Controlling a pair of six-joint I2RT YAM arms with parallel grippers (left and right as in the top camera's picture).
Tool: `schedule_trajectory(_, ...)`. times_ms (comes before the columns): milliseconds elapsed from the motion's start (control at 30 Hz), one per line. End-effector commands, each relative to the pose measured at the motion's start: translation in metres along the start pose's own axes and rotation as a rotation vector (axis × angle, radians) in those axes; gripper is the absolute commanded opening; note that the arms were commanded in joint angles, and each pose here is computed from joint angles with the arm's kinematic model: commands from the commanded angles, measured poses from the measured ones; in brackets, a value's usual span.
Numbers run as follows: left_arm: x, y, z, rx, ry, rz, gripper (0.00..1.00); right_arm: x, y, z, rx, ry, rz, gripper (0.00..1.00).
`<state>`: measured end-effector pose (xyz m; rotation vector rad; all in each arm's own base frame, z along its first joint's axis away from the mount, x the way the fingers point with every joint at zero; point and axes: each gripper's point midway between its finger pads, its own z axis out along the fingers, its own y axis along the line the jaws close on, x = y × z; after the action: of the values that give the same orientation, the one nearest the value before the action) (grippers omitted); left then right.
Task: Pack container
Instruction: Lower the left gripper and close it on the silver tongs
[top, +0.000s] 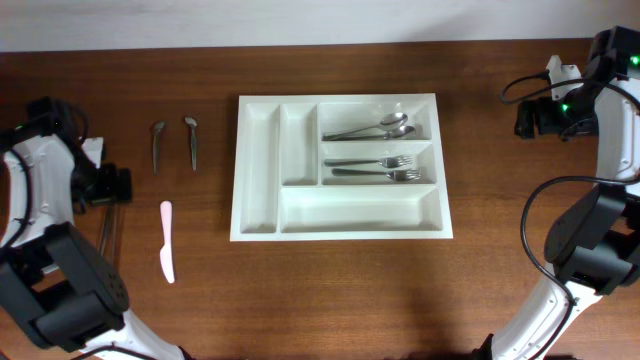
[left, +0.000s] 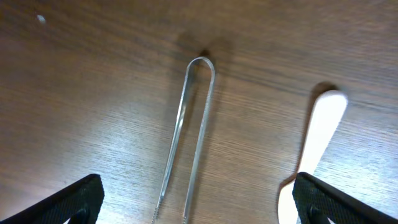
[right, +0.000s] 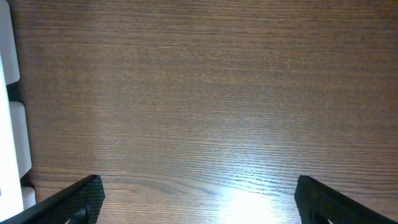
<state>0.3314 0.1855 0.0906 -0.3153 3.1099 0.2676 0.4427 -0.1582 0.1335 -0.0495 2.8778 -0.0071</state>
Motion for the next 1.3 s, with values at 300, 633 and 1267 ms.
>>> schedule_trajectory(300, 0.011, -0.003, 0.03, 0.169, 0.055, 0.088, 0.99, 0.001, 0.001, 0.004, -0.011, 0.005, -0.008, 0.98)
schedule_trajectory(633, 0.012, 0.014, 0.054, 0.061, 0.08, 0.089, 0.99, 0.001, 0.001, 0.004, -0.011, 0.004, -0.008, 0.99)
schedule_trajectory(1267, 0.015, 0.004, 0.073, 0.1, 0.069, 0.184, 0.99, 0.001, 0.001, 0.004, -0.011, 0.004, -0.008, 0.99)
